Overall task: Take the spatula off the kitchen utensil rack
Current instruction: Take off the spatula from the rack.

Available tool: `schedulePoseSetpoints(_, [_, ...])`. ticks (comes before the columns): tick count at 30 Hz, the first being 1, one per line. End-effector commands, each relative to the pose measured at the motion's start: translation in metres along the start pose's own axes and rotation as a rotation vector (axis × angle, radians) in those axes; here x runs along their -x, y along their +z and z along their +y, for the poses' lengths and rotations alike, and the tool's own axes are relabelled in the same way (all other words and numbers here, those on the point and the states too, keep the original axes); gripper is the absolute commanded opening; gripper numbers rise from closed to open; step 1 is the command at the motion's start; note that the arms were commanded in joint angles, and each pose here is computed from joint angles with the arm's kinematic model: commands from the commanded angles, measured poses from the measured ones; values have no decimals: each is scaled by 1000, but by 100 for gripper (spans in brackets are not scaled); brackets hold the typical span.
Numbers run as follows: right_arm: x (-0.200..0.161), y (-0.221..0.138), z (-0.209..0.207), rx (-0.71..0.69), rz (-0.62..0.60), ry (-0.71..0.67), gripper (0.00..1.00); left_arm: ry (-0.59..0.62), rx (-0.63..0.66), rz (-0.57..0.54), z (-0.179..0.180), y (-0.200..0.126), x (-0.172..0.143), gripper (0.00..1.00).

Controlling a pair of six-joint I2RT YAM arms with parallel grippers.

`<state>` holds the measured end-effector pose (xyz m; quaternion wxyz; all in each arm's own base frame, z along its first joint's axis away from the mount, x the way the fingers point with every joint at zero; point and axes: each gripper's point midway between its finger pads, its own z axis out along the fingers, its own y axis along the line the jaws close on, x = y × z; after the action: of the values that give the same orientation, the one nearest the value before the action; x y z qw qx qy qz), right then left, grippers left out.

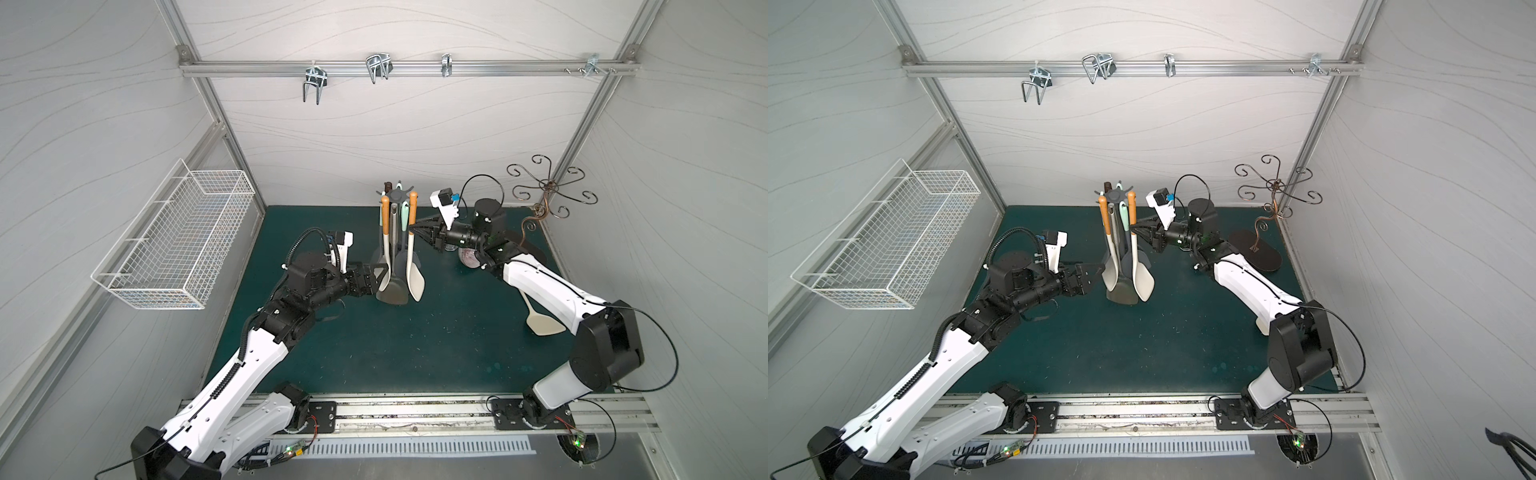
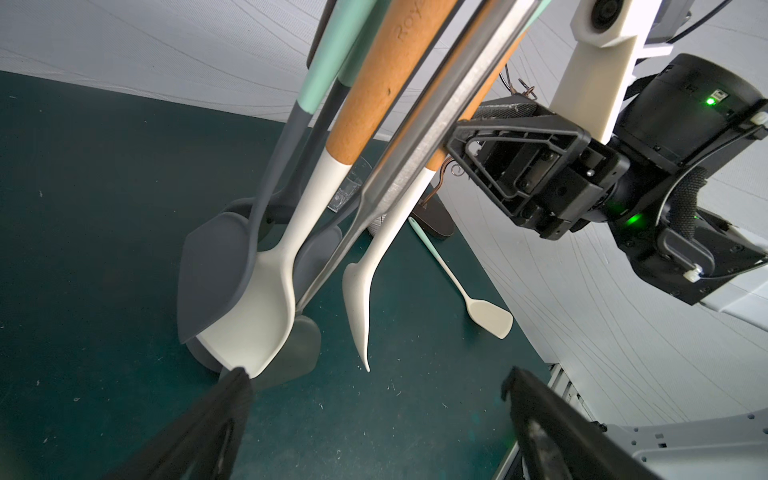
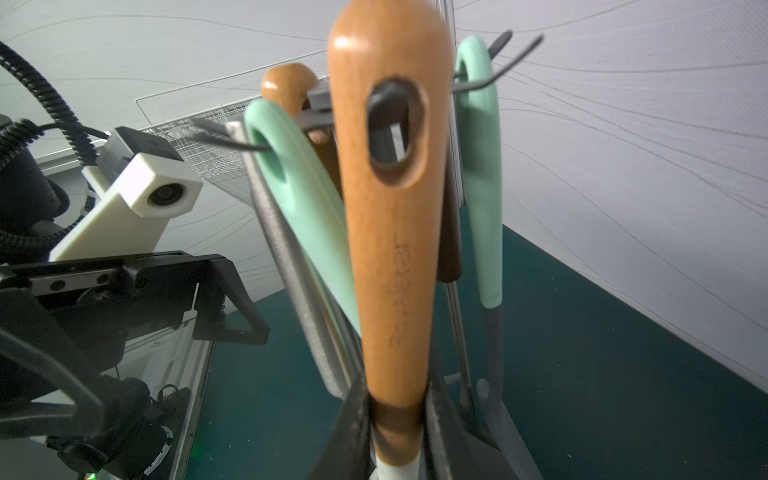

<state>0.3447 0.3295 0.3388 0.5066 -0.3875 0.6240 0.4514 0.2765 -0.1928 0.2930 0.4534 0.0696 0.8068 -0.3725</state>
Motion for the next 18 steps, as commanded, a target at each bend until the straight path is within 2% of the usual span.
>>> schedulePoseSetpoints(1, [13, -13, 10, -30, -6, -55, 0, 9, -37, -63, -13, -10, 18, 99])
schedulePoseSetpoints(10, [13, -25, 11, -118, 51, -80, 0, -6, -36, -38, -16, -8, 16, 100])
schedulePoseSetpoints(18, [13, -50, 15, -223, 106, -81, 0, 95, -18, 12, -41, -2, 2, 100])
